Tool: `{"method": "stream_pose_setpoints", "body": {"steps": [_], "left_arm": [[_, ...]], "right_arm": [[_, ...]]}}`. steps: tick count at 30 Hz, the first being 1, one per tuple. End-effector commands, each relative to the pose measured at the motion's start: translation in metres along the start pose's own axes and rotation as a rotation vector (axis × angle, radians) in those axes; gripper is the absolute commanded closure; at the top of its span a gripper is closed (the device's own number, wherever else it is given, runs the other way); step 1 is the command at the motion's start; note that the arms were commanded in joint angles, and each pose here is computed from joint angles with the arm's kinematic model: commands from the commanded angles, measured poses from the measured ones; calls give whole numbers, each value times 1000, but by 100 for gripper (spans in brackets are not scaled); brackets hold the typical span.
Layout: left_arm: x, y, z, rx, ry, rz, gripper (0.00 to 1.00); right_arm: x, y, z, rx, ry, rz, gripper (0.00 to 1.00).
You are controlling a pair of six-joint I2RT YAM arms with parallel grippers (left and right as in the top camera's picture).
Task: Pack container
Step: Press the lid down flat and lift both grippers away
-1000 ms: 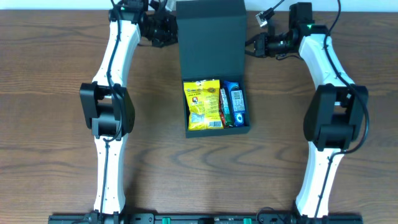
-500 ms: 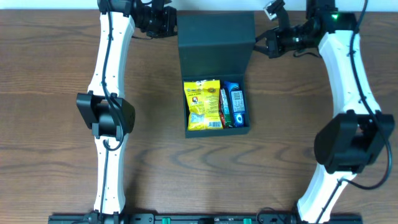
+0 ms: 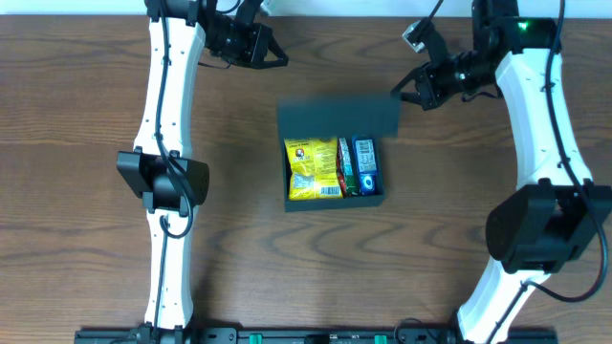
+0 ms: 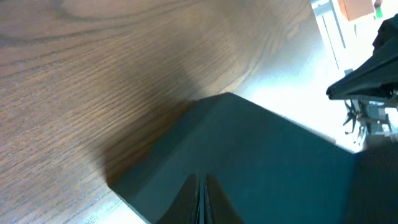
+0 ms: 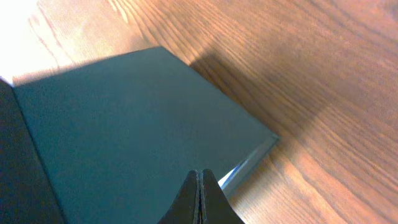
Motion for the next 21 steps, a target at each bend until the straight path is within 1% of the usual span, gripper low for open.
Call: {"method": "stream_pose_setpoints", "body": {"steps": [1,6,11,12,14,18,21], "left_arm": [[16,-19,0,-100,-33,3,94],[16,-19,1,-99,-31,0,94],[16,-18,1,-96,-30,-8,94],[16,-15,0,-55,-30,-44,94],[16,-9,0,8,-30,-125,94],[18,6,1,178,-44,-347,94],[19,11,0,283,-79,-415,94]], "right_arm": [[11,9,-5,68,4,43,99],[12,7,-5,74,12,64,99],[12,2,-10,89,-12,94,98],[13,-5,-13,61,-10,158,98],[15,-12,-14,25,-3,230,98],[19,-27,-14,-42,31,381,98],[22,-34,-14,-91,42,470,99]]}}
Point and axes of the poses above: each gripper's point midway between its finger pads, its own x axis back along the fingers, its own y axis along the line the jaws close on, z = x × y, the point moved 9 cm from there along x, back along the fingers, and after that the axes turned 9 degrees about x, right-handed, at the moved point
